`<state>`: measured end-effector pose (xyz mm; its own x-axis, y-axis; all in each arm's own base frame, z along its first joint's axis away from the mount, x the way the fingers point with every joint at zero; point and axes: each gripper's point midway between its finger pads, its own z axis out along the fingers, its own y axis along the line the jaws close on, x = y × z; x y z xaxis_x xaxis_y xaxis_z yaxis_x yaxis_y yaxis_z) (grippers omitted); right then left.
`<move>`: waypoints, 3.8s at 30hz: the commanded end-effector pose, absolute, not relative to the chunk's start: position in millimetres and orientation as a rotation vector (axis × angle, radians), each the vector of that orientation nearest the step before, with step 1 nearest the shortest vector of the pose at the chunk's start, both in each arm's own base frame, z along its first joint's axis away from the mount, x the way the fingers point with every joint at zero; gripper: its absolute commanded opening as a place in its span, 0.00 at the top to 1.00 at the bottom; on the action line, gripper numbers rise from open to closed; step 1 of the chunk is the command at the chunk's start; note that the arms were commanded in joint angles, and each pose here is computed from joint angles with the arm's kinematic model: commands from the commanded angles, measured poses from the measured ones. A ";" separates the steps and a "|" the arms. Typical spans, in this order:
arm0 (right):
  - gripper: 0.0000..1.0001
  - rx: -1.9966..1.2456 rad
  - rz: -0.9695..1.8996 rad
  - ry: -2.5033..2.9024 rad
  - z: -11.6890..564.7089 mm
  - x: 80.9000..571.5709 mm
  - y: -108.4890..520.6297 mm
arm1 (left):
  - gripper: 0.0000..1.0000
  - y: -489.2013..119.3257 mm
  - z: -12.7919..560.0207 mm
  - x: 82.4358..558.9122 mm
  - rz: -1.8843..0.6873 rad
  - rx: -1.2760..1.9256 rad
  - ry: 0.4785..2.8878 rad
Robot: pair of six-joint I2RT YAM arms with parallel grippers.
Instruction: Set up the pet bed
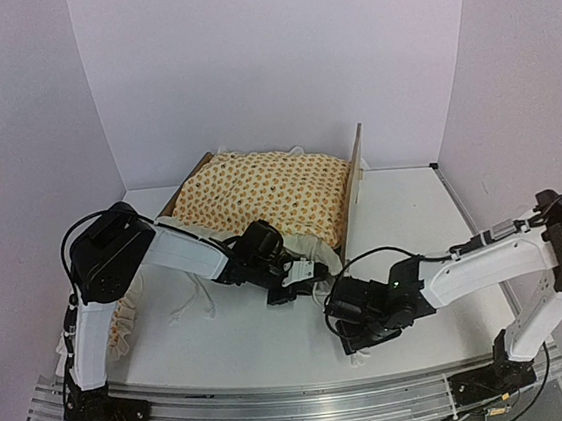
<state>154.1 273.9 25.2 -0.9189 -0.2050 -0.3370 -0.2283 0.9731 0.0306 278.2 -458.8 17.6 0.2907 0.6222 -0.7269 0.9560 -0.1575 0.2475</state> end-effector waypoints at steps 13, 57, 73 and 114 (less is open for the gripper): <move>1.00 -0.268 0.100 2.800 30.7 169.1 283.2 | 1.00 -451.6 65.1 302.0 -0.551 1.803 1.509; 1.00 -0.398 0.139 1.920 420.6 334.1 235.1 | 1.00 -245.1 -49.6 223.1 -0.016 2.476 1.564; 0.63 -1.002 0.721 2.556 176.4 165.6 317.6 | 0.43 -311.2 18.0 171.0 -0.588 2.419 1.598; 1.00 -0.313 0.059 2.542 232.9 383.1 206.7 | 0.02 -153.8 255.5 509.2 -0.298 0.843 2.112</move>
<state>442.6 210.6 236.1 -0.7384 0.0656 -0.6711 0.0823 0.9966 0.0069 526.0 -154.1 193.0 -0.5529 0.4611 -0.6940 0.6253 0.7801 0.0201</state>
